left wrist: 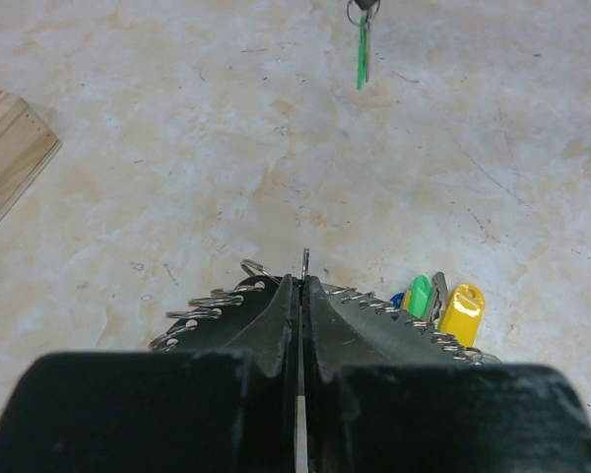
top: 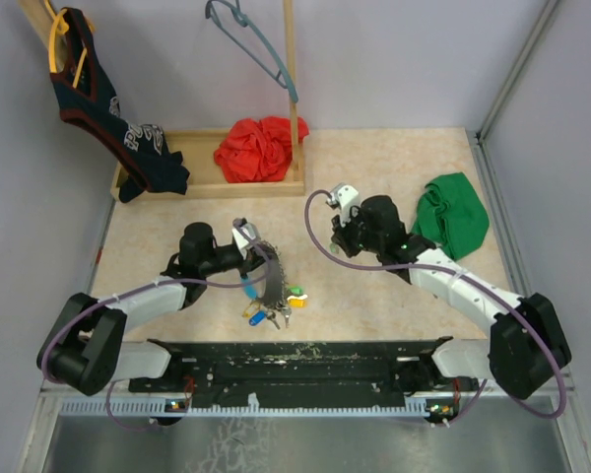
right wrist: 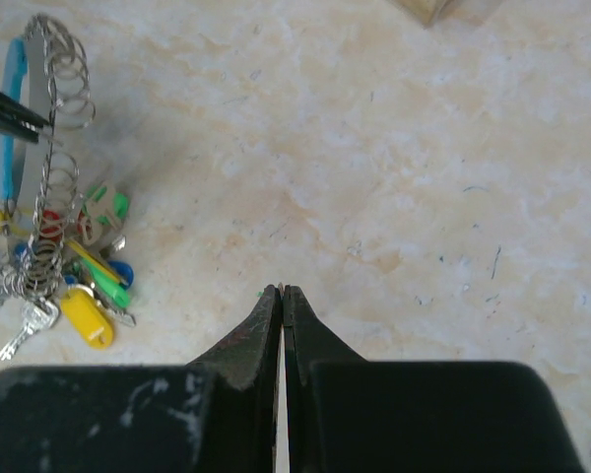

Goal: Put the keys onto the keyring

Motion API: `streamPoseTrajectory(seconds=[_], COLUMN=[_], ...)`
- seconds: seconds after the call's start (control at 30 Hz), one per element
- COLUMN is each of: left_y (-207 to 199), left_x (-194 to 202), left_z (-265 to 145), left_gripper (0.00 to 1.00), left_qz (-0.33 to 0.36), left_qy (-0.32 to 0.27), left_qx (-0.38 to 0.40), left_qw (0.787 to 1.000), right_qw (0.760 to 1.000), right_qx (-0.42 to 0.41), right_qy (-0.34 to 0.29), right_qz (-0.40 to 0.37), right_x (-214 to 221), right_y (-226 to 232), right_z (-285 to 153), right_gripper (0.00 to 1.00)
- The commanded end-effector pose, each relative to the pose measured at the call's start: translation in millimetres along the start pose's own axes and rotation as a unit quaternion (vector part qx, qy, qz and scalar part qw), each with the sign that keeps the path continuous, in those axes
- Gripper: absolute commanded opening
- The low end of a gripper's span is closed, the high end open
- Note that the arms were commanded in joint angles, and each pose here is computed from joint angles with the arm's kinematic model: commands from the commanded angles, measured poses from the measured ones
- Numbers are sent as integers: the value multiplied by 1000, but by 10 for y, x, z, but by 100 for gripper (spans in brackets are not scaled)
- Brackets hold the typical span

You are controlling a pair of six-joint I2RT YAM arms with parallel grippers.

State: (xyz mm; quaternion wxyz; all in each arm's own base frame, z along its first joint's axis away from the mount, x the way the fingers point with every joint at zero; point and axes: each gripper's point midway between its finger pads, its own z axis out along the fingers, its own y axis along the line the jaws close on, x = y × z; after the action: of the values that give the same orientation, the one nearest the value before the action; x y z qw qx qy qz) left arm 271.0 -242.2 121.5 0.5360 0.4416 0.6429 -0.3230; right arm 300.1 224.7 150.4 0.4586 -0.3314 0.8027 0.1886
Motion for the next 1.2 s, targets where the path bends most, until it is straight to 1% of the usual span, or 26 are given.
streamPoseTrajectory(seconds=[0.0, 0.2, 0.27, 0.3, 0.37, 0.4, 0.47, 0.73, 0.8, 1.03, 1.17], left_y=[-44, -75, -73, -78, -68, -68, -66, -72, -75, -75, -68], left_x=[-223, -213, -215, -203, -202, -197, -194, -176, -166, -176, -171], left_z=[44, 63, 69, 72, 73, 75, 79, 105, 107, 105, 104], left_gripper=[1, 1, 1, 1, 1, 1, 1, 1, 1, 1, 1], left_qz=[31, 29, 29, 28, 28, 28, 27, 23, 22, 21, 20], left_qy=[-36, -36, -36, -35, -34, -34, -33, -32, -32, -32, -31], left_qx=[33, 46, 47, 48, 47, 47, 47, 54, 55, 54, 52], left_qw=[998, 998, 998, 998, 998, 998, 998, 998, 998, 998, 998], right_qw=[999, 997, 997, 998, 998, 999, 998, 999, 999, 998, 996], right_qx=[-34, -46, -46, -45, -43, -39, -36, -23, -25, -27, -31], right_qy=[37, 60, 48, 32, 18, -2, -17, -24, -17, 54, 86], right_qz=[-20, -28, -33, -35, -34, -36, -40, -39, -39, -13, -1], right_x=[283, 516, 525, 493, 506, 430, 421, 572, 636, 756, 682], right_y=[168, 210, 212, 210, 208, 195, 185, 163, 177, 194, 208], right_z=[-10, 231, 333, 395, 487, 546, 642, 871, 898, 834, 754], right_gripper=[0, 0, 0, 0, 0, 0, 0, 0, 0, 0, 12])
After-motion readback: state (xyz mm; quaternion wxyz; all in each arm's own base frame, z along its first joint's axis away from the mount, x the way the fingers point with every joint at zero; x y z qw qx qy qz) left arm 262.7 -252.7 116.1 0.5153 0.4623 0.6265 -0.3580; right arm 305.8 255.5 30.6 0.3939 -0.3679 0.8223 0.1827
